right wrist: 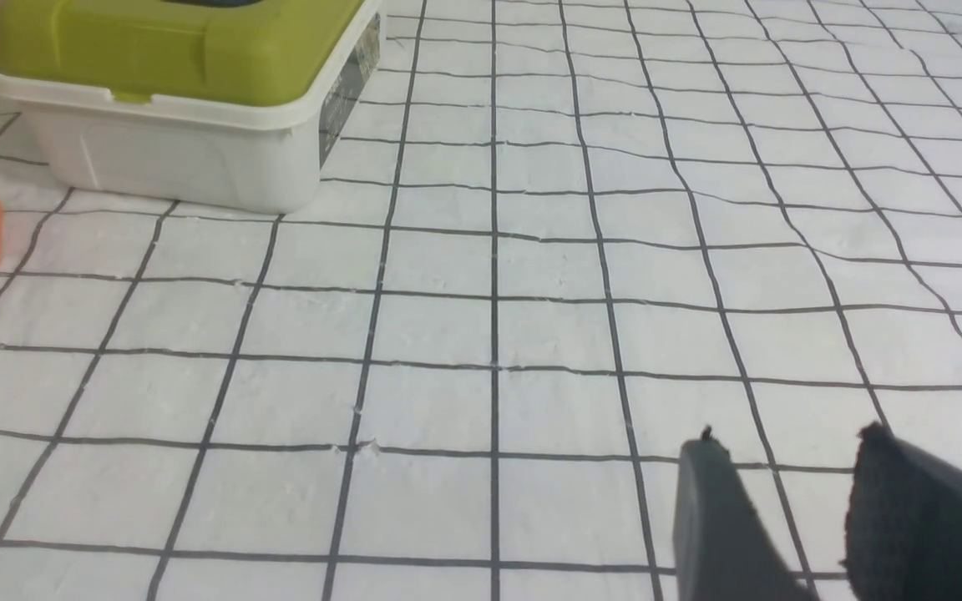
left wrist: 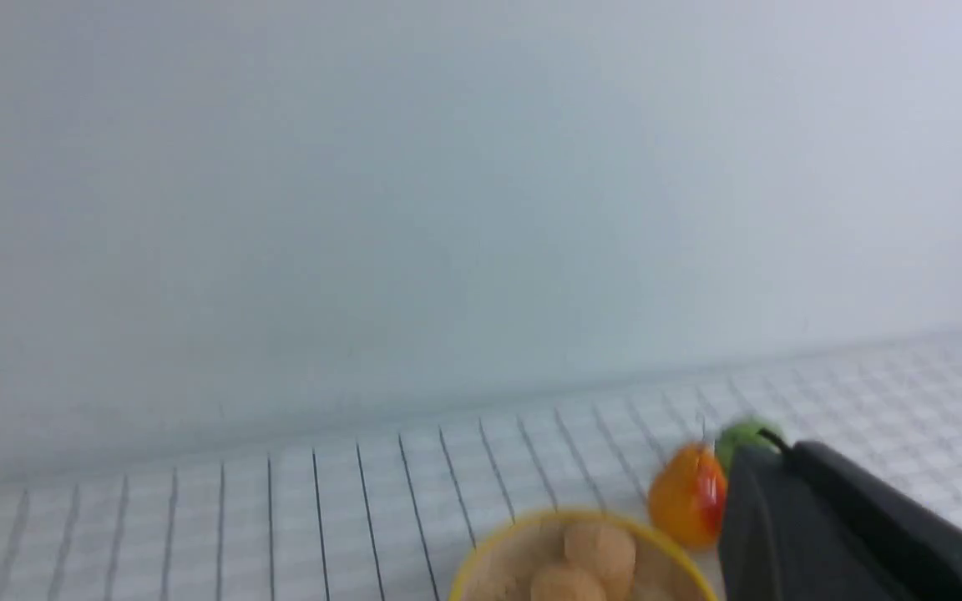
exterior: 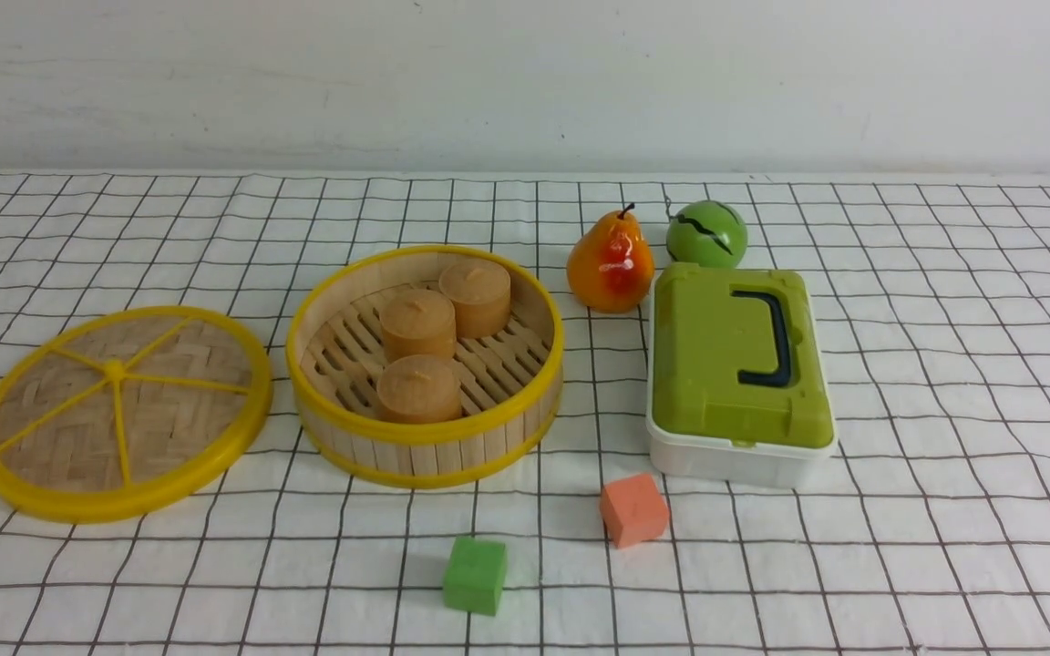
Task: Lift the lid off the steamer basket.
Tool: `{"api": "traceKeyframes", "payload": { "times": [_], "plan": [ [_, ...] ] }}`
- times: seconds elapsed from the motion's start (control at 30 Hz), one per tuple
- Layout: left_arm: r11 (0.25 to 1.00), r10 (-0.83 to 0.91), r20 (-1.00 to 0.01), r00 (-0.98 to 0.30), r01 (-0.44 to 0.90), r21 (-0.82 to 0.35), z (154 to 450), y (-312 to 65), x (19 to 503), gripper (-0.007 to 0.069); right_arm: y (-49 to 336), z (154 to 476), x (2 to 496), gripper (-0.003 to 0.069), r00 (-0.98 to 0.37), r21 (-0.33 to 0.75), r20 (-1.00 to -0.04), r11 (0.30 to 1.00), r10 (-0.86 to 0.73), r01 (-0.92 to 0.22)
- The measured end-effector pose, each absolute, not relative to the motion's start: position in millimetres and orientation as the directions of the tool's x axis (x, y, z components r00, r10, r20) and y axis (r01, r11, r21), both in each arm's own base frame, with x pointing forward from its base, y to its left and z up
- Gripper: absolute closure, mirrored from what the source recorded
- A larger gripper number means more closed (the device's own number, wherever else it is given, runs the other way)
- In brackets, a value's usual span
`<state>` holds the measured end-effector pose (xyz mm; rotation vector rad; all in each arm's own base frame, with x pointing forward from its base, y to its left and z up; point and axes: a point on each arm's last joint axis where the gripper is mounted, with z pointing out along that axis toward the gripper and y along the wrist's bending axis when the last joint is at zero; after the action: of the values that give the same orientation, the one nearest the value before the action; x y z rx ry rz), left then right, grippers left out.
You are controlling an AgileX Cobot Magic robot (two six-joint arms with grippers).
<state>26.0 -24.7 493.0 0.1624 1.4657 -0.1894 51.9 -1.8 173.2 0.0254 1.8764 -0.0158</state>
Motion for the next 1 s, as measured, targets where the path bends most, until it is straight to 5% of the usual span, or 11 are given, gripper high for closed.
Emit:
{"api": "traceKeyframes", "payload": {
  "times": [0.13,0.2,0.73,1.0],
  "plan": [
    [0.986,-0.072,-0.890,0.450,0.166,0.004,492.2,-22.4,-45.8,0.0638,-1.8,173.2,51.9,0.0419,-0.301,0.002,-0.954,1.000,0.010,0.026],
    [0.989,-0.080,-0.859,0.505,0.149,-0.005,479.9,-20.8,-56.5,0.0638,-1.8,173.2,51.9,0.0419,-0.301,0.002,-0.954,1.000,0.010,0.026],
    [0.995,-0.062,-0.997,-0.044,0.075,-0.065,304.1,-10.2,44.6,0.0638,-1.8,173.2,51.9,0.0419,-0.301,0.002,-0.954,1.000,0.010,0.026],
    [0.986,-0.167,-0.985,-0.035,-0.020,-0.166,200.8,-0.7,56.1,0.0638,-1.8,173.2,51.9,0.0419,-0.301,0.002,-0.954,1.000,0.010,0.026]
  ]
}}
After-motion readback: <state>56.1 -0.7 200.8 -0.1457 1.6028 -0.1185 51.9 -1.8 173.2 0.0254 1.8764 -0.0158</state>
